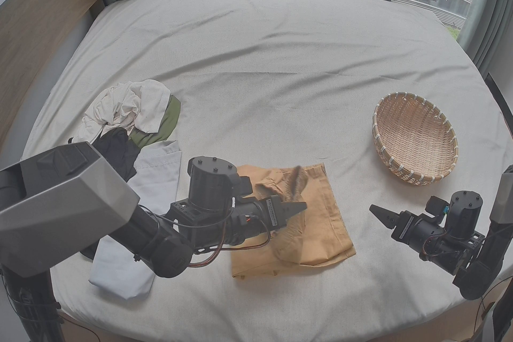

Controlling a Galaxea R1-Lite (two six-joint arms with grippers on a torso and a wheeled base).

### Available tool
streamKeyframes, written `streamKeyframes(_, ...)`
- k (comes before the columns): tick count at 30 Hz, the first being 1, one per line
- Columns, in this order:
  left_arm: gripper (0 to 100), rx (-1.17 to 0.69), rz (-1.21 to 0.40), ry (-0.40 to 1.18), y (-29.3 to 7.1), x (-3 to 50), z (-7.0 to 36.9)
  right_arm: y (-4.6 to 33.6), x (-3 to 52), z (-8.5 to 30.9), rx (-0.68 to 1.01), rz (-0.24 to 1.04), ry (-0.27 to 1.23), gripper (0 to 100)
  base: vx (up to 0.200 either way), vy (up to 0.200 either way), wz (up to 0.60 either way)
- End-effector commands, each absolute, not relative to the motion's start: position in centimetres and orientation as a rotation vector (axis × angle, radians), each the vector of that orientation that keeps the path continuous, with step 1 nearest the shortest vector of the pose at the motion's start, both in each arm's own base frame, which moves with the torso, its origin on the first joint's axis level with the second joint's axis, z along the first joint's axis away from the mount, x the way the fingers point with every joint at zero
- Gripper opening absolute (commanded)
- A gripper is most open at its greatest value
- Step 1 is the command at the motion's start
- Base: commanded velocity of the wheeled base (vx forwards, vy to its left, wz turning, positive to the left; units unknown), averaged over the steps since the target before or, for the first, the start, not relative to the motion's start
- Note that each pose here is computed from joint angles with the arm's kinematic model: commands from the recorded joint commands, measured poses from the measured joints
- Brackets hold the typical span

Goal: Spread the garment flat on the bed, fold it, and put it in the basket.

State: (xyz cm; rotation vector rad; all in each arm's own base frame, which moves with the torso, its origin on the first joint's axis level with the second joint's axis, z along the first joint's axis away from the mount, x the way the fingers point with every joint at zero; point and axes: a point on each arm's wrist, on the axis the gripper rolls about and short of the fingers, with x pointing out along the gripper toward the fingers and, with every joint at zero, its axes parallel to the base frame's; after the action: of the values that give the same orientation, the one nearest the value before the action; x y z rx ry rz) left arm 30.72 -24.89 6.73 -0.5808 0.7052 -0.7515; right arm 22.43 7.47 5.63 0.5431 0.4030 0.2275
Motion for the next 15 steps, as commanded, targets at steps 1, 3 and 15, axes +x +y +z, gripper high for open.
streamKeyframes(1,100,-0.572,-0.750,0.708,-25.5,30.4,6.5,7.5,22.4,5.6,0.548,0.226,0.407,100,0.000,0.000,0.00)
streamKeyframes(3,100,-0.571,-0.745,0.700,-25.7,30.3,6.5,7.5,22.4,5.5,0.550,0.224,0.410,100,0.000,0.000,0.00)
streamKeyframes(15,100,-0.586,-0.653,0.683,-20.4,28.7,8.0,8.8,22.4,3.2,0.614,0.270,0.548,100,0.000,0.000,0.00)
